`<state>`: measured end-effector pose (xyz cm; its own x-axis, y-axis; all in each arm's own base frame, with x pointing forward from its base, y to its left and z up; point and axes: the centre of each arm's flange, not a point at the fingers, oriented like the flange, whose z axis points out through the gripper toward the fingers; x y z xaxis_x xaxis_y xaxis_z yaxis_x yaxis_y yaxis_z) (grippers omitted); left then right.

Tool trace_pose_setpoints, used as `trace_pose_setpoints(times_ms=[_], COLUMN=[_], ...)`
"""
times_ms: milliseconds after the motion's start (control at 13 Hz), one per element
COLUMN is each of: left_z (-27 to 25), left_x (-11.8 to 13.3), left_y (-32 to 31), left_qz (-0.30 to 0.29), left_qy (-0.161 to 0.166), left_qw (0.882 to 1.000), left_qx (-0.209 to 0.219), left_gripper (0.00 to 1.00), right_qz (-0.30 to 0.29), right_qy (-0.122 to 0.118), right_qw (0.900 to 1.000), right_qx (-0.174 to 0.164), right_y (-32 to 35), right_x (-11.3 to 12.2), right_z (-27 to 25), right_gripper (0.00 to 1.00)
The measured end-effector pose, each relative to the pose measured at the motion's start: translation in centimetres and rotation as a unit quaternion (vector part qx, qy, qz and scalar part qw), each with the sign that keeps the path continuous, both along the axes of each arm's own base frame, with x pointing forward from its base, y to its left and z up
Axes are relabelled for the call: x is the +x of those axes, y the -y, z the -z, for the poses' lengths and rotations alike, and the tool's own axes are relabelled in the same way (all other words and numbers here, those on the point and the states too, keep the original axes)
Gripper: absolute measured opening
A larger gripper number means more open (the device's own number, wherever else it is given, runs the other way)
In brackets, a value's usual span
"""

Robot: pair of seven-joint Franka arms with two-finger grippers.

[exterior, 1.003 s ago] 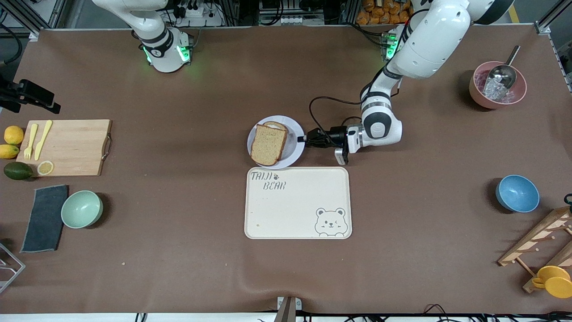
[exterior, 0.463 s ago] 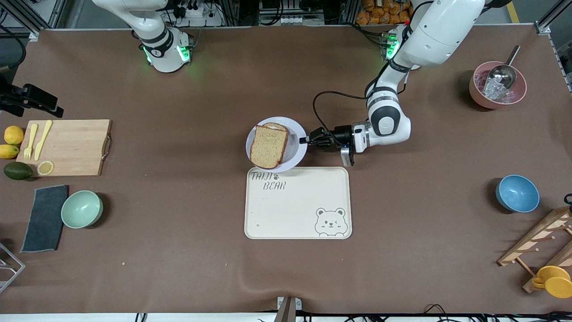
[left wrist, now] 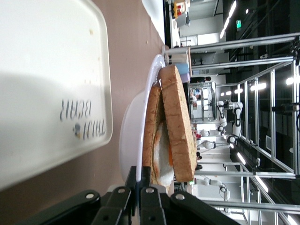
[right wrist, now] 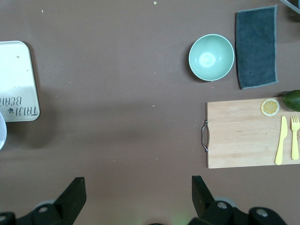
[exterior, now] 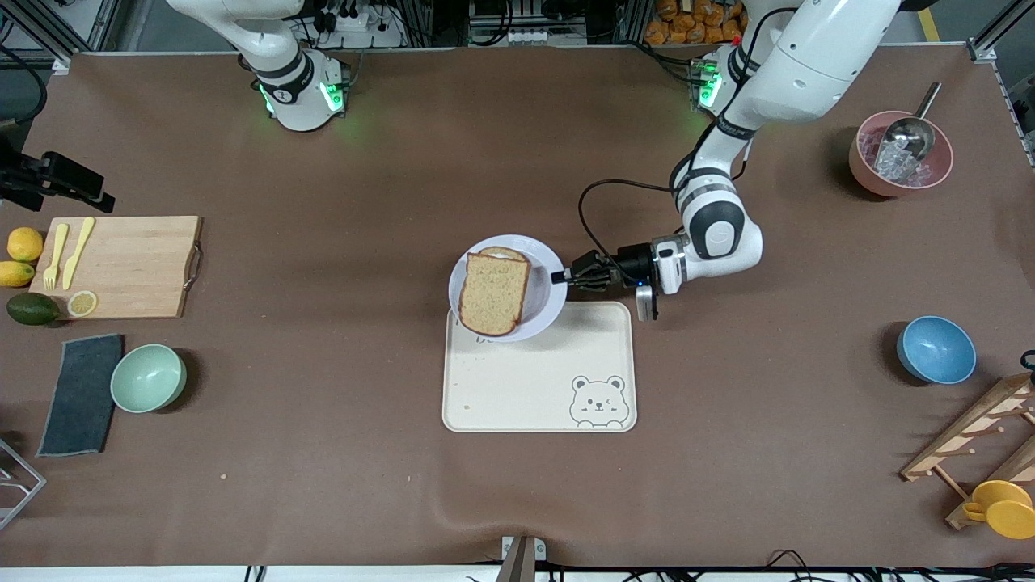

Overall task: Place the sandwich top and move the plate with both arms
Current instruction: 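Slide the plate with the left gripper onto the bear tray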

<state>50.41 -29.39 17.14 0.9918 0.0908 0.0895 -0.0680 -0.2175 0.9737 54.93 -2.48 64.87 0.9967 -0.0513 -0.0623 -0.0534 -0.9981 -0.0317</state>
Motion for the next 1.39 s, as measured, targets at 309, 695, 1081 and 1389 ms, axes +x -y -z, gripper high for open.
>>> trace_pose_setpoints(times_ms=[309, 695, 1081, 1389], left_z=[3.7, 6.3, 6.3, 6.9], left_x=[1.9, 4.3, 5.8, 5.6], left_y=[-0.4, -2.5, -5.8, -6.0], left_qz=[-0.013, -0.034, -0.046, -0.048], left_qy=[-0.010, -0.005, 0.003, -0.002], left_qw=[1.000, 0.999, 0.999, 0.999], left_qx=[0.004, 0.014, 0.024, 0.025], left_gripper=[0.04, 0.04, 0.04, 0.04], right_qz=[0.001, 0.001, 0.002, 0.001], right_qy=[0.000, 0.000, 0.000, 0.000], right_qw=[1.000, 1.000, 1.000, 1.000], right_qx=[0.000, 0.000, 0.000, 0.000], right_y=[0.0, 0.1, 0.1, 0.0], right_x=[0.0, 0.0, 0.0, 0.0], right_z=[0.0, 0.0, 0.0, 0.0], right_gripper=[1.00, 1.00, 1.00, 1.00])
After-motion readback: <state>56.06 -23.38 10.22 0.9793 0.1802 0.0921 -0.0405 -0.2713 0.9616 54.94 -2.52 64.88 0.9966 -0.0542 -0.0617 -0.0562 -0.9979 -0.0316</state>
